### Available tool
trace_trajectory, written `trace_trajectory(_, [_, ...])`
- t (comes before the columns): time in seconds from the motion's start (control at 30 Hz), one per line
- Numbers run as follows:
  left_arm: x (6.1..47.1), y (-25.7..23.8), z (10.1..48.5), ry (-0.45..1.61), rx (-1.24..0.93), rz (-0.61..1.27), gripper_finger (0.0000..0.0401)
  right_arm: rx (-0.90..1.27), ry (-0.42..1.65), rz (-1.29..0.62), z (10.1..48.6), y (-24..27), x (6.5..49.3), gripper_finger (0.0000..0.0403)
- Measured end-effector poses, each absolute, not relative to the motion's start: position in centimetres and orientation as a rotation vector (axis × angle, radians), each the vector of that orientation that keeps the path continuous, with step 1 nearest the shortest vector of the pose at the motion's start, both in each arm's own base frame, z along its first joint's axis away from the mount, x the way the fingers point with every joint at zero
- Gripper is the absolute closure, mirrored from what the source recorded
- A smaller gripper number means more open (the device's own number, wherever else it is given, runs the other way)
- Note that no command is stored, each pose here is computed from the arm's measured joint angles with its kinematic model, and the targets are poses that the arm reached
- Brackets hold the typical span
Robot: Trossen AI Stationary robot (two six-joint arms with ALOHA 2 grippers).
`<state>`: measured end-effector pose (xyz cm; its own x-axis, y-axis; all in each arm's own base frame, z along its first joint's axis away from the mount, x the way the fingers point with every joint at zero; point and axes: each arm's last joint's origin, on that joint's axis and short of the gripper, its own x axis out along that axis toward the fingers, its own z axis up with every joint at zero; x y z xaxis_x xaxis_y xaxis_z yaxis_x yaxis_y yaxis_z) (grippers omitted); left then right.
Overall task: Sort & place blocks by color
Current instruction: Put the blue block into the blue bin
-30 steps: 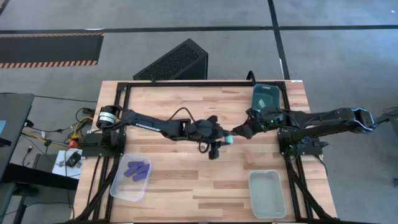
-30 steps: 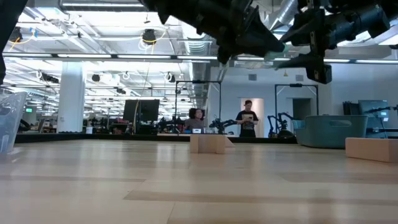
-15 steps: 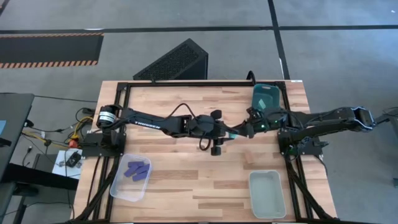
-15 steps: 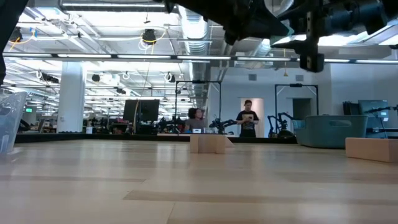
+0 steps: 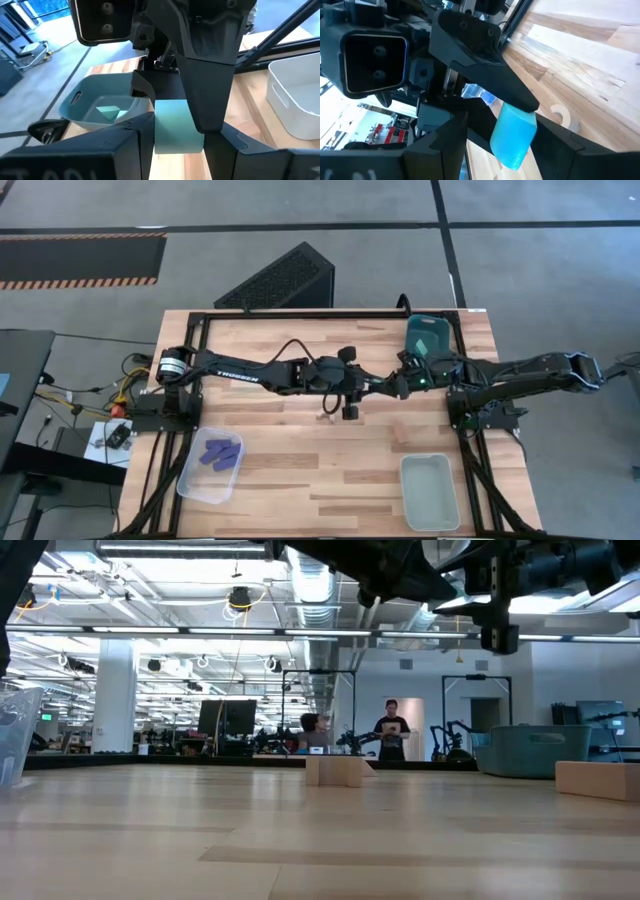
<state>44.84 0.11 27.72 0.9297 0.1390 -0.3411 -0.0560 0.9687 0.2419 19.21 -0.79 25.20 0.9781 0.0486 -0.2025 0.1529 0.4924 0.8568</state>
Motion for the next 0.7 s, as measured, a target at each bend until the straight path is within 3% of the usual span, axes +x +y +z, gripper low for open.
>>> trace_trajectory(0.17, [44.84, 0.28, 27.74, 0.366, 0.258, 0.111, 0.0286, 1.064, 0.204, -0.08, 25.19, -1.06, 19.19, 0.0212])
trace_trajectory(0.47, [44.82, 0.43, 27.78, 0.374, 0.328, 0.16, 0.0286, 1.084, 0.197, -0.099, 25.15, -1.2, 19.19, 0.0333])
trace_trajectory(0.7, [44.82, 0.47, 27.79, 0.375, 0.34, 0.171, 0.0286, 1.083, 0.191, -0.103, 25.18, -1.38, 19.18, 0.0334])
